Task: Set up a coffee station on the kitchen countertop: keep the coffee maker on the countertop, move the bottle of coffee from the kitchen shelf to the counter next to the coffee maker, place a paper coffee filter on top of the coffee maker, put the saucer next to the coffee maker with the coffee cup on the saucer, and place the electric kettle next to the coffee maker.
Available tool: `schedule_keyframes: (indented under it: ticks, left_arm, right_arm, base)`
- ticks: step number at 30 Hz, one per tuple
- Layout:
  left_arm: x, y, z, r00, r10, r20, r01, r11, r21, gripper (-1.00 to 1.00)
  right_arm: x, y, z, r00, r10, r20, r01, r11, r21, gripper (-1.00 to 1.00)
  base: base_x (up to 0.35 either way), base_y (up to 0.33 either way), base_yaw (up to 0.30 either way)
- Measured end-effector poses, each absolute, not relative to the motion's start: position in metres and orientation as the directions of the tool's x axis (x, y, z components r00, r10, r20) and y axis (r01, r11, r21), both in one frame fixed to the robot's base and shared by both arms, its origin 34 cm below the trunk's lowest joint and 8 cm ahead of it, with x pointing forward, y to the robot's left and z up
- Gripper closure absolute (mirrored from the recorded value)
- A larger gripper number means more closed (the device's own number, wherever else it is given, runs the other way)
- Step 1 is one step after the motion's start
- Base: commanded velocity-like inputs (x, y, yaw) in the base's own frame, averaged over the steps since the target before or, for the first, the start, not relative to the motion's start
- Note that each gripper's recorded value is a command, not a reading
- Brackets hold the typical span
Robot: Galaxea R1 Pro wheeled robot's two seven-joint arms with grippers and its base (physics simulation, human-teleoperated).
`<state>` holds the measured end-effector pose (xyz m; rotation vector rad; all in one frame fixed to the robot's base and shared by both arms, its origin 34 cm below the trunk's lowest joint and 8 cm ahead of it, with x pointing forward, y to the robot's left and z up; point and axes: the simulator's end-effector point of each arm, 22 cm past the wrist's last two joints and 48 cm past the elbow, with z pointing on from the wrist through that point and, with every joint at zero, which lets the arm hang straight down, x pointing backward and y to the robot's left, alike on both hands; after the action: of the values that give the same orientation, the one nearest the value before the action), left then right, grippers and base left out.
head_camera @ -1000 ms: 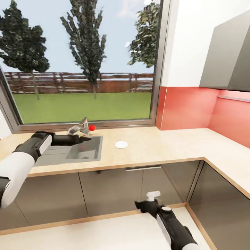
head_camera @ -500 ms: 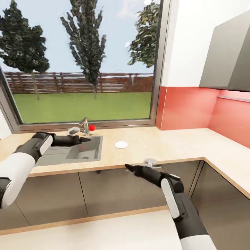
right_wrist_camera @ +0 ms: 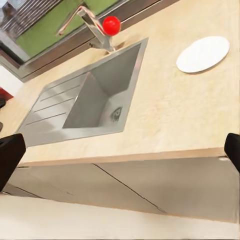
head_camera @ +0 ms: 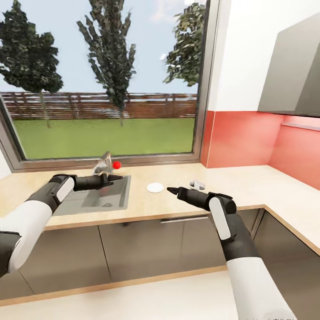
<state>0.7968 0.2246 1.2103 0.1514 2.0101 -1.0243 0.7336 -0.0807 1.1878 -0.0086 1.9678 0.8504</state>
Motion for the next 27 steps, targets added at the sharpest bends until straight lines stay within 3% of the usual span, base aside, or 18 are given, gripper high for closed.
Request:
schedule_keyframes:
  ticks: [16,27]
  left_arm:
    - [0.783,0.204,1.173,-0.676,-0.251,-0.693,0.426,0.634,-0.645,-1.00]
    - [0.780,0.205,1.163,-0.686,-0.251,-0.683,0.416,0.635,-0.651,-1.00]
  right_arm:
    - [0.736,-0.098,1.143,-0.610,0.303,-0.732,-0.276,0.784,0.555,-1.00]
    - [0.733,-0.094,1.126,-0.643,0.298,-0.705,-0.261,0.781,0.568,-1.00]
  base:
    - [0.295,-0.136,-0.005]
    - [0.331,-0.033,-0.199]
